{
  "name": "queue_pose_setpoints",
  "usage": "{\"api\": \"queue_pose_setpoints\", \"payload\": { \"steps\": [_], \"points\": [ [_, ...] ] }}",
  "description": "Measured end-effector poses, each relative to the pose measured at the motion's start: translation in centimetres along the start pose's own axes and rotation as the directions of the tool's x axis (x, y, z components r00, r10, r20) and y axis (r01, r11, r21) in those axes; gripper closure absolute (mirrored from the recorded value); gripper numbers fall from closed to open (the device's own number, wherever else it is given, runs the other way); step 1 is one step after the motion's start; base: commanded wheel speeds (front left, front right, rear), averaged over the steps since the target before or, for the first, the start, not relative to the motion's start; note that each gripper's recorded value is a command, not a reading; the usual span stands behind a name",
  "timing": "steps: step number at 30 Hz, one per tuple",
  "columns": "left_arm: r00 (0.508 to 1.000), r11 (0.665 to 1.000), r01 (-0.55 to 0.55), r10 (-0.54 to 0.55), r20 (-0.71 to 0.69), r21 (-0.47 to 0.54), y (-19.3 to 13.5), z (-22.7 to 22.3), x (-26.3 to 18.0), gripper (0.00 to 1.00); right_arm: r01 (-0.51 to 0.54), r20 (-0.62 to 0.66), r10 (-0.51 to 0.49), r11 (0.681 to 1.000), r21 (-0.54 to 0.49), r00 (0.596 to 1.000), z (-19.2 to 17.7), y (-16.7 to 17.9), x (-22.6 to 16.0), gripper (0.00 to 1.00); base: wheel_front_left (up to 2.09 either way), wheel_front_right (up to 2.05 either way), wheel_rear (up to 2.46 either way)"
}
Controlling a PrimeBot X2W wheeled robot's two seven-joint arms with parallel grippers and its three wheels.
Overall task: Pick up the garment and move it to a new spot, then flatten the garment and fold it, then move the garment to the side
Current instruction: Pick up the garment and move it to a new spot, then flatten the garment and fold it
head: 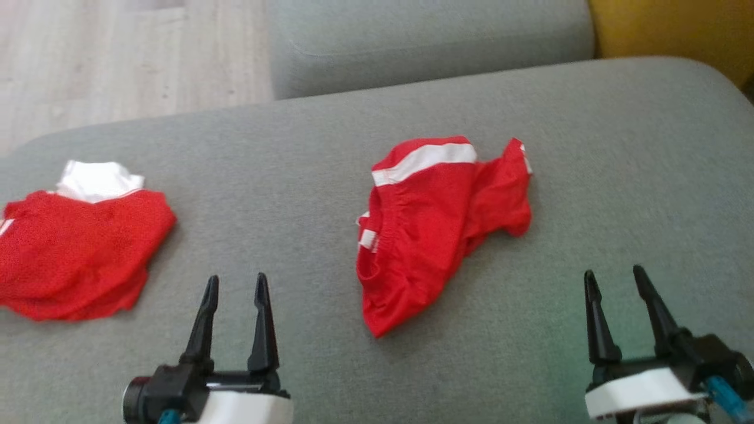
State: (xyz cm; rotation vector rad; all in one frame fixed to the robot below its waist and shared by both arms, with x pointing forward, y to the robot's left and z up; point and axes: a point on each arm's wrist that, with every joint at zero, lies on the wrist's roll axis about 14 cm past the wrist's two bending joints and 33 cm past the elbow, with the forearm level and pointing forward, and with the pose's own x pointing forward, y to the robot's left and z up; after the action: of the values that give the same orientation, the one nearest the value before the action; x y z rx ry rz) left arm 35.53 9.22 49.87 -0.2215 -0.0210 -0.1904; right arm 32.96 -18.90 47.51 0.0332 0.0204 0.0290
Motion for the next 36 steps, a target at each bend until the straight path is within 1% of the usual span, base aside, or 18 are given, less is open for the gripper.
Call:
{"api": "queue_pose_setpoints", "payload": {
  "steps": [6,10,14,22,27,36],
  "points": [
    [0.999,0.998,-0.03,0.029,0.021,0.048,0.7,0.6,-1.6,0.0,-0.08,0.013,0.079,0.996,0.047,0.997,0.3,2.8,-0.2,0.0,0.0,0.0,0.0],
    [0.995,0.994,-0.095,0.094,0.017,0.059,1.8,0.5,-2.7,0.0,-0.136,0.012,0.135,0.99,0.046,0.991,0.2,4.2,-0.4,0.0,0.0,0.0,0.0],
    [0.992,0.99,-0.129,0.128,0.011,0.064,2.4,0.3,-3.4,0.0,-0.146,0.003,0.146,0.988,0.042,0.989,0.0,4.4,-0.6,0.0,0.0,0.0,0.0],
    [0.99,0.988,-0.139,0.139,0.01,0.064,2.7,0.2,-3.9,0.0,-0.162,0.013,0.162,0.986,0.041,0.987,0.3,4.9,-0.5,0.0,0.0,0.0,0.0],
    [0.99,0.987,-0.142,0.143,-0.018,0.071,2.8,-0.7,-4.5,0.0,-0.166,0.016,0.165,0.985,0.04,0.986,0.4,4.9,-0.4,0.0,0.0,0.0,0.0],
    [0.989,0.987,-0.142,0.145,-0.028,0.08,2.9,-1.0,-4.5,0.0,-0.166,0.01,0.165,0.985,0.042,0.986,0.2,4.9,-0.3,0.0,0.0,0.0,0.0]
  ]
}}
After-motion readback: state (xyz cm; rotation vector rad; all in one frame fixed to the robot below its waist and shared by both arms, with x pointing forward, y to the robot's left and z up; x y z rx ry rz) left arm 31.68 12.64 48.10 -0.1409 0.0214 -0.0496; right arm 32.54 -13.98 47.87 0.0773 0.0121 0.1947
